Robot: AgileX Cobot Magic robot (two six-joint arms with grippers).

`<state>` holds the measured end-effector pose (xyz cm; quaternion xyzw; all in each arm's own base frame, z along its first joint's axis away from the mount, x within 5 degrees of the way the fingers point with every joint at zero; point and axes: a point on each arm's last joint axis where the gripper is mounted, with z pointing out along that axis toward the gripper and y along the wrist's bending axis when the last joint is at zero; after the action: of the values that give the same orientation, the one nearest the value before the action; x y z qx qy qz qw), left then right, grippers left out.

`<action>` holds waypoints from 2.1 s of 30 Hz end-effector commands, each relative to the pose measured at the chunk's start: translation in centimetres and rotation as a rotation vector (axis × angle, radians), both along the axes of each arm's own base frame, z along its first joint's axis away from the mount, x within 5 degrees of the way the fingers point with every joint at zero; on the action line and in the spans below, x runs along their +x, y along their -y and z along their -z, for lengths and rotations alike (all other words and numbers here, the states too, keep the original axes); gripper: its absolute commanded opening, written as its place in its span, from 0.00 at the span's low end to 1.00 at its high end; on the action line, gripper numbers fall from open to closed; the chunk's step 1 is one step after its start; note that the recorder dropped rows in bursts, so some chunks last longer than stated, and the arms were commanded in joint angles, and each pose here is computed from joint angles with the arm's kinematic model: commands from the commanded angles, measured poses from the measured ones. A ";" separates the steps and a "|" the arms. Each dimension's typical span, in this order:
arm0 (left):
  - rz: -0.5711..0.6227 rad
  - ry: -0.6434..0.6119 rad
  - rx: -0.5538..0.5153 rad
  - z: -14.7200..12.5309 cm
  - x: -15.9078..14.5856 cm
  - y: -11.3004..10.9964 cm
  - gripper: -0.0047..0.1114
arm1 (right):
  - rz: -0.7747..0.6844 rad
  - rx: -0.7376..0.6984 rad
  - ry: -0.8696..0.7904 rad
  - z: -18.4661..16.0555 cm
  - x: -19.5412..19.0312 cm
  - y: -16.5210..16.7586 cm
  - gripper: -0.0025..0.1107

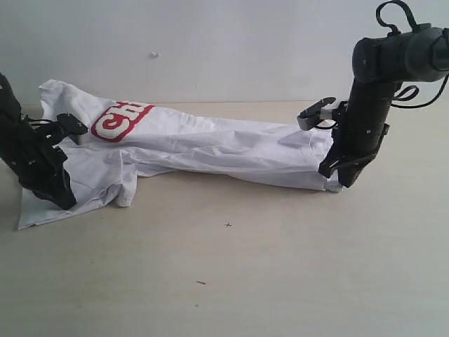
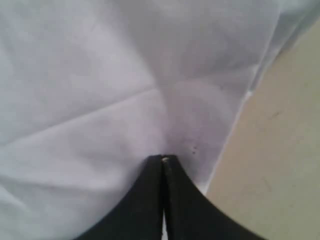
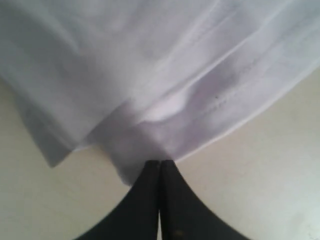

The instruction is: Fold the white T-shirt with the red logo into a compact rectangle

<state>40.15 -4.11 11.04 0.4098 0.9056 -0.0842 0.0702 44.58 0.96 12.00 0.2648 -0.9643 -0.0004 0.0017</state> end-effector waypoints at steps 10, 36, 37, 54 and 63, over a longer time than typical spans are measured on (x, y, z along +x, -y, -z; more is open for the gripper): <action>-0.048 -0.237 0.081 0.7 -5.8 -0.8 0.04 | 0.027 0.004 0.117 -1.7 0.4 -0.1 0.02; 0.049 -0.515 0.149 -0.1 -12.4 1.3 0.04 | 0.045 0.362 0.351 -8.0 -1.0 -4.5 0.02; 0.048 -0.493 0.147 -0.3 -12.1 1.3 0.04 | 0.058 0.368 0.366 -7.7 -0.7 -4.5 0.02; 0.089 0.152 -0.192 -7.6 -3.9 4.9 0.04 | 0.078 0.326 0.304 0.4 2.9 -4.4 0.02; 0.222 0.296 -0.356 -4.0 0.0 15.0 0.04 | 0.084 0.244 0.164 -1.0 1.3 -3.7 0.02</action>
<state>39.02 -16.32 14.86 0.4900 0.8174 -0.2089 0.2193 46.12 4.47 12.10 0.2283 -0.9630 -0.0832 -0.1168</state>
